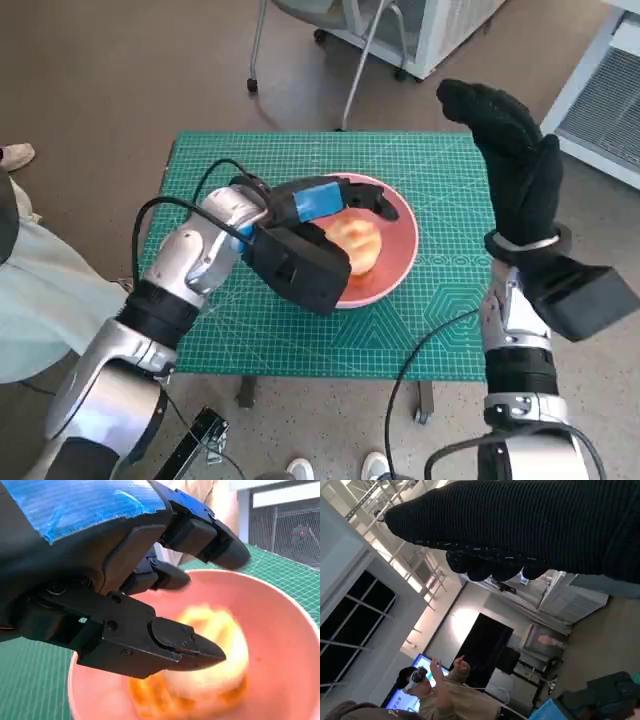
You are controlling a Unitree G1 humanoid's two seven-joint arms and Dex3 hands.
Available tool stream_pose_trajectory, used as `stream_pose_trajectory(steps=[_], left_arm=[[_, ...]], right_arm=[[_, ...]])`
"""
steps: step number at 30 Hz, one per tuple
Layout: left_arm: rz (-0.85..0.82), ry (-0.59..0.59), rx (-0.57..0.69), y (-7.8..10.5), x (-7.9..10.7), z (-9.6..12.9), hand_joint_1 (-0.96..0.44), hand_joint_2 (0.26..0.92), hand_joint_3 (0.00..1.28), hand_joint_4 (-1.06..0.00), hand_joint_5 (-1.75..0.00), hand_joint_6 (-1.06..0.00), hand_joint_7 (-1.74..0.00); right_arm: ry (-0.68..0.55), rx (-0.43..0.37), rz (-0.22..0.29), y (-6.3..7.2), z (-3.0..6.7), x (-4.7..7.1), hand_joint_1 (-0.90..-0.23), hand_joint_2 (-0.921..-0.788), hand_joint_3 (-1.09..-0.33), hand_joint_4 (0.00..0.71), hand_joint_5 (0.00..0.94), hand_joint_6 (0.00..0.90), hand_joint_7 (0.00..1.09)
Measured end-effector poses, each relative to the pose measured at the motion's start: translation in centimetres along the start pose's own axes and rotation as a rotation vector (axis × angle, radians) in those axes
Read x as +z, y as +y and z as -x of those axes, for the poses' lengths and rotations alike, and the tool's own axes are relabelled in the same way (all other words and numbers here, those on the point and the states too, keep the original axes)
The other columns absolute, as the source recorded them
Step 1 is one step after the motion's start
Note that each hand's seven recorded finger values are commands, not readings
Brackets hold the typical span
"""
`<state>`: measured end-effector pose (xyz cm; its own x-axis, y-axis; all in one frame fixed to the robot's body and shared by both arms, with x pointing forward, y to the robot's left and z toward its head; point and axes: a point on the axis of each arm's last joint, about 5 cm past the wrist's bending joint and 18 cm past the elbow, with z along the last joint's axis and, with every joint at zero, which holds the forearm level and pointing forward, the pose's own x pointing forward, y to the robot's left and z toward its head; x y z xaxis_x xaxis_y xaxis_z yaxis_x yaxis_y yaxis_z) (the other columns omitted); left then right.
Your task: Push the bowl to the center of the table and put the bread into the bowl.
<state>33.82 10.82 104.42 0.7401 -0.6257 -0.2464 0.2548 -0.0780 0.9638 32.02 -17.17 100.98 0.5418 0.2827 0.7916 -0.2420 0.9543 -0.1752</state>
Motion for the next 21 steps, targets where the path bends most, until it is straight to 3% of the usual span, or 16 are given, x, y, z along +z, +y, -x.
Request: stream_pose_trajectory(steps=[11,21], left_arm=[[0.325,-0.039,0.091,1.2,-1.2,2.4,0.07,0.903,0.08,-0.01,0.00,-0.20,-0.04],[0.513,-0.155,0.339,1.2,-3.4,5.5,0.04,0.868,0.11,-0.24,-0.03,-0.35,-0.09]], right_arm=[[0.000,-0.003,-0.002,0.0,-0.04,0.0,-0.551,-0.921,-0.694,0.360,0.004,0.033,0.82],[0.003,-0.008,-0.015,0.0,-0.28,0.0,-0.557,-0.921,-0.676,0.363,0.005,0.045,0.80]])
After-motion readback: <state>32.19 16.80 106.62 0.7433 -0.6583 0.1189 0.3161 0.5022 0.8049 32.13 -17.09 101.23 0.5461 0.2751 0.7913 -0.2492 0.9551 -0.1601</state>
